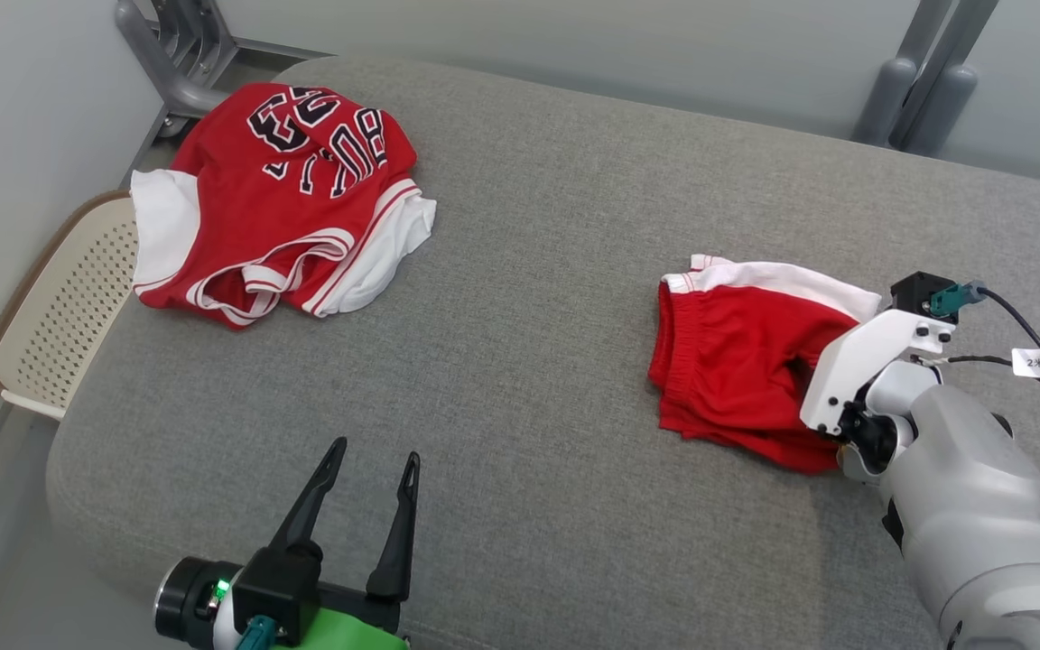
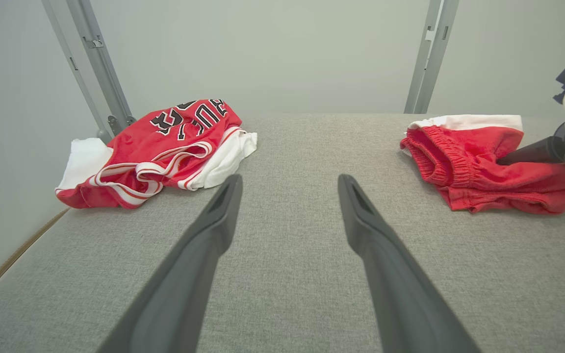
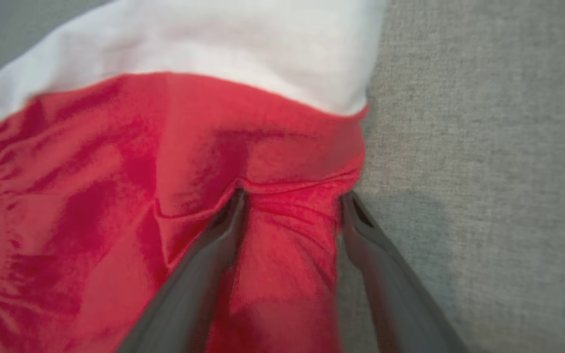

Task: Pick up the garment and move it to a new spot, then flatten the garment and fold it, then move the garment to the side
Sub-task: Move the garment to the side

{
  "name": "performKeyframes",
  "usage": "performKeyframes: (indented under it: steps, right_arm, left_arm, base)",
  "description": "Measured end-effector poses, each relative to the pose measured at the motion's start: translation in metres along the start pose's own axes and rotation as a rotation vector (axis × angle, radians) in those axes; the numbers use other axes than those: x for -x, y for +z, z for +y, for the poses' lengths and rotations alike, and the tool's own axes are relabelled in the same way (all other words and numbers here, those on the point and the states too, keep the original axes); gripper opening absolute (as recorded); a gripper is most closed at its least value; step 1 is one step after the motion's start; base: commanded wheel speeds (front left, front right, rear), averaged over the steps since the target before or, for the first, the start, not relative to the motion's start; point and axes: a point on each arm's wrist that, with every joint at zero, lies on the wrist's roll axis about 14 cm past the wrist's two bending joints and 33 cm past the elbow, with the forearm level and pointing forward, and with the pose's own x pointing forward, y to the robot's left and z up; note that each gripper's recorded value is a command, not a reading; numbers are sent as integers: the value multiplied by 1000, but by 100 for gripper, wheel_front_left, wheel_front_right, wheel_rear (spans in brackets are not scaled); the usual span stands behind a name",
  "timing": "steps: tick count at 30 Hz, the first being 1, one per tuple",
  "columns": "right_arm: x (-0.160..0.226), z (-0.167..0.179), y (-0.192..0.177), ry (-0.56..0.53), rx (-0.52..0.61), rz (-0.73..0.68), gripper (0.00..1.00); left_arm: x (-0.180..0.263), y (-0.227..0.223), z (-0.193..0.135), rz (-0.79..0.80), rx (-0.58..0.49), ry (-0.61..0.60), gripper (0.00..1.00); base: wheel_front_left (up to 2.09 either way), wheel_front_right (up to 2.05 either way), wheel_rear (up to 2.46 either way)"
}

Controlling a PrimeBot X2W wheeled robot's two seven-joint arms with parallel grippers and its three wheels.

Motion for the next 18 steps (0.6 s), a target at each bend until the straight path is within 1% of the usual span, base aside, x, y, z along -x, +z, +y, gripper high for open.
performKeyframes:
  steps: [1, 2, 10, 16, 18]
  right_arm:
    - [-4, 0, 1, -4, 2, -7, 15]
    - [-5, -1, 2, -8, 8, -14, 0]
    - [2, -19, 10, -69, 69, -50, 0]
    - [14, -47, 27, -149, 166, -67, 0]
    - [21, -63, 37, -196, 218, -74, 0]
  left_arm:
    - [-1, -1, 1, 5, 1, 6, 100]
    - [-1, -2, 2, 7, 1, 8, 100]
    - [-12, 1, -9, -4, 3, -29, 100]
    - [-31, 14, -26, -50, -1, -94, 100]
    - [-42, 22, -40, -80, -6, -142, 100]
  base:
    - [0, 0, 0]
    - [0, 0, 0]
    - [0, 0, 0]
    - [0, 0, 0]
    - [0, 0, 0]
